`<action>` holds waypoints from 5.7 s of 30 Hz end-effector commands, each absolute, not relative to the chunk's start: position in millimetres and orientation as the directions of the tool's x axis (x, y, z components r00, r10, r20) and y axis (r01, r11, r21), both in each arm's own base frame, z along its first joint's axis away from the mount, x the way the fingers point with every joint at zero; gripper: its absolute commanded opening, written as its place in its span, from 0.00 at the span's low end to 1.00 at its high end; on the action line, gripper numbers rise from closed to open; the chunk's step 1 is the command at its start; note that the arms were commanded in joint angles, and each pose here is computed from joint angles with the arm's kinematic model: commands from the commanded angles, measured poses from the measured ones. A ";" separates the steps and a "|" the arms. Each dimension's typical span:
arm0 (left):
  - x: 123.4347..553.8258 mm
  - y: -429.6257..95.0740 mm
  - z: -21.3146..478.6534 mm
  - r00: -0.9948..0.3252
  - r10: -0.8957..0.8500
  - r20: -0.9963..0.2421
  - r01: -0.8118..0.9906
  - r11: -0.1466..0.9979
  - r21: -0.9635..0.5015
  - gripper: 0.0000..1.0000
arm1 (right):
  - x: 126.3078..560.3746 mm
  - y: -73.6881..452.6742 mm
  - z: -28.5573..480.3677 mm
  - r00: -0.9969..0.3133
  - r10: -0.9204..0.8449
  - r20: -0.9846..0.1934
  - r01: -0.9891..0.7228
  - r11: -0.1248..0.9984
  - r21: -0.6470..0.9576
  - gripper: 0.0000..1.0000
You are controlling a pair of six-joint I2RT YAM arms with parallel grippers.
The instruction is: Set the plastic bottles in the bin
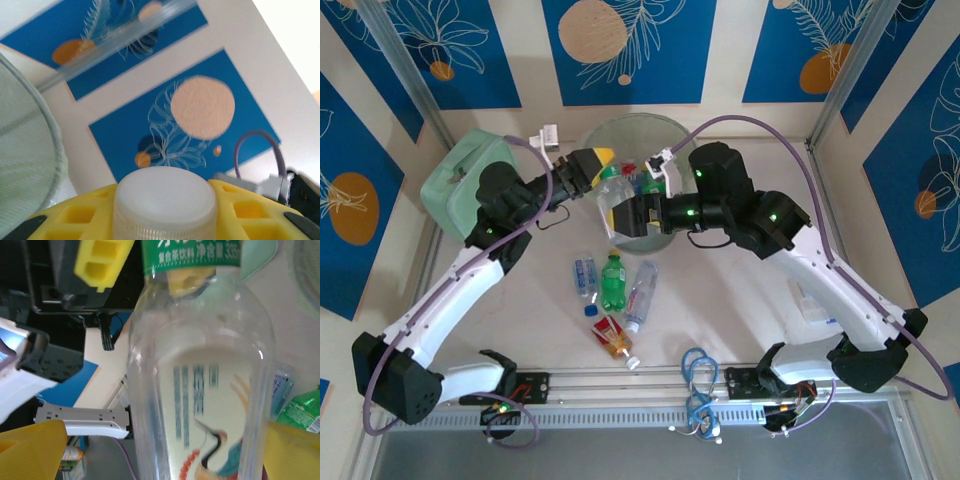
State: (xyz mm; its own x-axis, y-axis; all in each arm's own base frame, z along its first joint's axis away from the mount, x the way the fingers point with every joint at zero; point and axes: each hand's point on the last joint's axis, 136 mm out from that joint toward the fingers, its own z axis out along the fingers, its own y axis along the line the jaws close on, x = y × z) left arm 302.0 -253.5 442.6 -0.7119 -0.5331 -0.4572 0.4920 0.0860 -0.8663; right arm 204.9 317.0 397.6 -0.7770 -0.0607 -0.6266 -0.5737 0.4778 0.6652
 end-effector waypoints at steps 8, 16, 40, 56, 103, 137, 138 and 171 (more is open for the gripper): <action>315.5 -204.3 479.7 -0.596 -0.790 -0.141 0.443 -0.178 -0.879 0.12 | 230.4 301.6 401.5 -0.796 0.112 -0.594 -0.486 0.467 0.739 1.00; 317.7 -199.5 480.8 -0.583 -0.804 -0.114 0.407 -0.168 -0.898 0.12 | 240.8 322.6 413.8 -0.785 0.085 -0.613 -0.528 0.426 0.735 0.88; 331.4 -176.1 439.2 -0.538 -0.779 -0.320 0.290 0.186 -0.939 1.00 | 287.1 295.2 400.3 -0.804 0.135 -0.579 -0.391 0.613 0.686 0.59; 287.2 -131.9 320.5 -0.626 -0.568 -0.535 0.013 0.678 -0.735 0.94 | 368.4 280.4 339.4 -0.860 0.059 -0.507 -0.273 0.786 0.555 0.61; 308.1 -169.2 73.1 -0.926 -0.227 -0.302 -0.146 0.952 -0.268 0.86 | 241.6 277.1 349.9 -0.799 -0.010 -0.602 -0.370 0.797 0.478 0.79; 315.3 -124.9 145.8 -0.822 -0.424 -0.380 -0.288 0.885 -0.365 0.49 | 237.3 285.7 357.8 -0.793 0.021 -0.609 -0.379 0.766 0.520 0.78; 316.3 -122.7 161.2 -0.800 -0.452 -0.395 -0.290 0.867 -0.405 0.49 | 236.9 287.6 360.0 -0.794 0.024 -0.607 -0.383 0.756 0.530 0.78; 338.9 -145.0 471.9 -0.495 -0.854 -0.159 0.411 -0.070 -0.909 0.48 | 282.9 352.3 437.0 -0.900 0.108 -0.422 -0.353 0.386 0.852 0.99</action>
State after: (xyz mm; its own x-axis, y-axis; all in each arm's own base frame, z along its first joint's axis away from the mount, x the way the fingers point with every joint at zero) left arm 356.7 -154.1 431.3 -0.5195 -0.8415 -0.1484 0.2688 0.0039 -0.9632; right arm 287.7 342.6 415.9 -0.8957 0.1187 -0.4285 -0.3317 0.4634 0.8217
